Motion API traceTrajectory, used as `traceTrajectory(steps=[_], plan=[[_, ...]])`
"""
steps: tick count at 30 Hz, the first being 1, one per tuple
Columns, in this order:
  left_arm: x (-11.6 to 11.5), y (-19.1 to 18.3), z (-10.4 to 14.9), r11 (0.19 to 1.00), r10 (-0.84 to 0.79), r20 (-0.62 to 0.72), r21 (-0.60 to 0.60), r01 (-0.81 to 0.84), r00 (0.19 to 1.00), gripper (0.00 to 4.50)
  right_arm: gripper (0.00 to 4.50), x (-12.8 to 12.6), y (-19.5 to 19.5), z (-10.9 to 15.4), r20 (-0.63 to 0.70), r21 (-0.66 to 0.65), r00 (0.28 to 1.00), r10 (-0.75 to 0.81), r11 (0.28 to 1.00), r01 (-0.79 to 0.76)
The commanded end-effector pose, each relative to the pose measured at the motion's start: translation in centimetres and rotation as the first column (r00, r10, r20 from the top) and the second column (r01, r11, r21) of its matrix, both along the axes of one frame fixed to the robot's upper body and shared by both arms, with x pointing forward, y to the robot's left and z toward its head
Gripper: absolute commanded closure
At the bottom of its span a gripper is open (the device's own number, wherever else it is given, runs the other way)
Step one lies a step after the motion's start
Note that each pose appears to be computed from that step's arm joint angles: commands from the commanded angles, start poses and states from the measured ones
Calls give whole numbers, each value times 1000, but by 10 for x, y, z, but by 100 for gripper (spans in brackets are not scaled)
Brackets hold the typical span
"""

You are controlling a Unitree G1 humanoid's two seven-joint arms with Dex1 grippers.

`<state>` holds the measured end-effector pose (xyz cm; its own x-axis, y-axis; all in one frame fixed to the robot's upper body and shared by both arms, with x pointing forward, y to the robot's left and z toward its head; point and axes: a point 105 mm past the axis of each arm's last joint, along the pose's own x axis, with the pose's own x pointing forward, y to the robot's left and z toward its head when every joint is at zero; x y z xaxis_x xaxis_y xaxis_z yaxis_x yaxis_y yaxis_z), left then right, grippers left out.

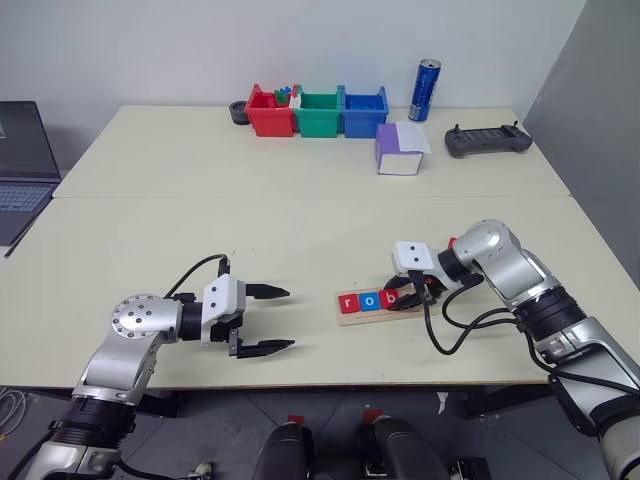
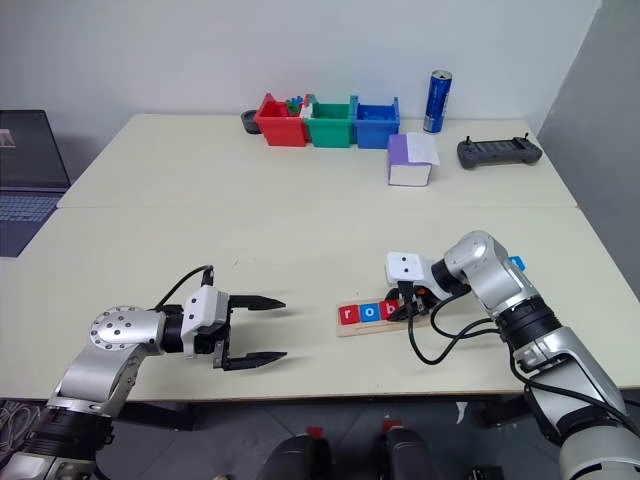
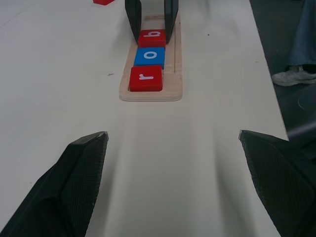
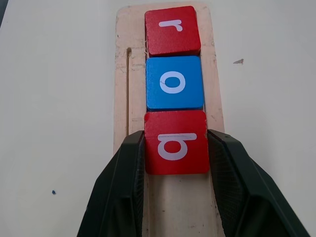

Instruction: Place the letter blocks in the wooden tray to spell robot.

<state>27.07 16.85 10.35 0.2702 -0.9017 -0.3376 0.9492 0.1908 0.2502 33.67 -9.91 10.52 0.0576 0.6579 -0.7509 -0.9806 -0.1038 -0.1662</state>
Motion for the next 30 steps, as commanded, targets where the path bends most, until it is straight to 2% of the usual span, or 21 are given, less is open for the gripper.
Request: traceTrajectory(steps=[1, 3, 9, 12, 16, 19, 22, 26, 27, 30], plan=[[-1, 0, 9, 1000, -7, 44, 0, 7, 999, 0, 303, 5, 1, 7, 40, -16, 999, 3, 1000, -2], [-1, -1, 9, 1000, -7, 45, -1, 7, 999, 0, 303, 6, 2, 9, 35, -8, 999, -10, 1000, 10], [0, -2, 12, 1000, -9, 41, -8, 9, 999, 0, 100, 3, 4, 17, 23, 18, 1000, -4, 1000, 3], [1, -2, 13, 1000, -8, 43, -7, 8, 999, 0, 4, 7, 4, 32, 49, 44, 999, -12, 999, 9], [2, -1, 14, 1000, -6, 45, -5, 6, 999, 0, 4, 10, -4, 60, 94, 97, 995, -32, 995, 23], [1, -2, 14, 1000, -7, 48, -4, 7, 999, 0, 4, 8, -19, 69, 103, 130, 992, -74, 990, 61], [0, -1, 15, 1000, -1, 51, -6, 1, 999, 0, 4, 16, -56, 68, 88, 166, 967, -238, 961, 221], [-2, 0, 14, 1000, 5, 50, -4, -5, 999, 0, 4, 29, -110, 74, 71, 289, 850, -522, 826, 483], [-2, 0, 14, 1000, 8, 50, -5, -8, 999, 0, 4, 27, -121, 78, 53, 327, 816, -575, 782, 530], [-3, 4, 16, 1000, 10, 51, 4, -10, 999, 0, 4, 13, -157, 78, 73, 329, 699, -712, 678, 657]])
